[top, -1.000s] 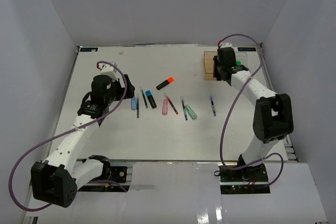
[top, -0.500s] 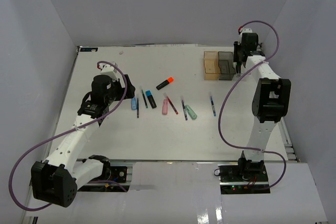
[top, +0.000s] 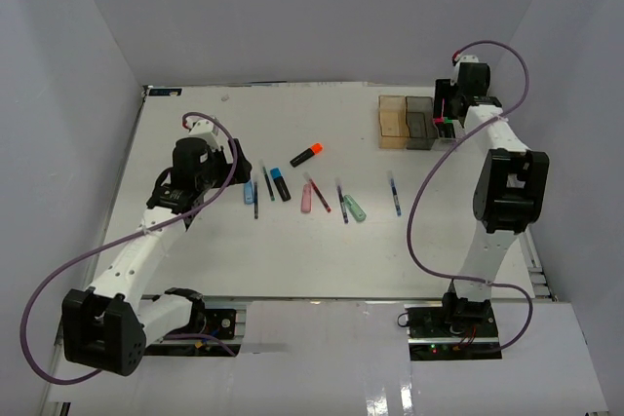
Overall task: Sort the stationery into containers
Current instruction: Place the pen in the storage box, then pick up the pen from the center of the board.
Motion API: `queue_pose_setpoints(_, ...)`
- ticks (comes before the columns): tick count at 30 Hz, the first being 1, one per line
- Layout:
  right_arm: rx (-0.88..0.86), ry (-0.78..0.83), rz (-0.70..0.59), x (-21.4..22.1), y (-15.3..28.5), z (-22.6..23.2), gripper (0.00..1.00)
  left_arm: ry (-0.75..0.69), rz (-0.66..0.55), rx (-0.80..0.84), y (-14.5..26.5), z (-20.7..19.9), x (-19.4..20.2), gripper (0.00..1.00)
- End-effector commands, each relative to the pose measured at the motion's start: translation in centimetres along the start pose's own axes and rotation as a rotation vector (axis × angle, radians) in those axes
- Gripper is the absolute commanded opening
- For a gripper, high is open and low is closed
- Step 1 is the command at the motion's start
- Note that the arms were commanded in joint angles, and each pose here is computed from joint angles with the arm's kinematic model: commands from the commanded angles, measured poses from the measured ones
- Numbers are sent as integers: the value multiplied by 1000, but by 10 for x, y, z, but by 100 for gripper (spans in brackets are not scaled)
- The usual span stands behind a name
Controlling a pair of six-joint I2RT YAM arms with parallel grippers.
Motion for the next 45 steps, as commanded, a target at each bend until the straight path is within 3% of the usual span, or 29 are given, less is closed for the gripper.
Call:
queue_pose_setpoints(1, -37, -65, -232, -75, 78, 2, 74, 19, 11, 26, -1, -6, -4, 98)
queue_pose_setpoints(5, -145, -91, -324, -84, 137, 35, 75, 45, 75, -15, -11, 1, 9, 98)
queue_pose_setpoints(8, -233, -106, -360, -67, 180, 61, 77, 103, 161, -50, -22, 3, 23, 98)
queue_pose_setpoints(13, -389, -94, -376, -9, 234, 106, 79, 194, 288, -37, -38, -20, 46, 98)
queue_pose_setpoints(18, -569, -120, -379, 47, 267, 137, 81, 164, 297, -81, -62, -44, 39, 98)
queue_pose_setpoints(22, -621, -117, -354, 77, 277, 140, 82, 156, 302, -103, -79, -67, 32, 98)
queue_pose_setpoints(28, -647, -104, -352, 103, 288, 138, 82, 137, 383, -242, -114, -76, 58, 95)
queue_pose_setpoints(36, -665, -99, -323, 136, 290, 136, 83, 146, 440, -341, -137, -71, 75, 79)
queue_pose_setpoints(45, -656, -96, -340, 139, 293, 133, 83, 140, 486, -368, -149, -69, 89, 64)
Point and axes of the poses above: each gripper's point midway between its finger pads, its own y axis back along the fingers, its own z axis along the line the jaws close on, x = y × z, the point moved 1 cm from there along y, back along the fingers, and after that the axes turned 1 degree about -y, right-handed, at the moved point
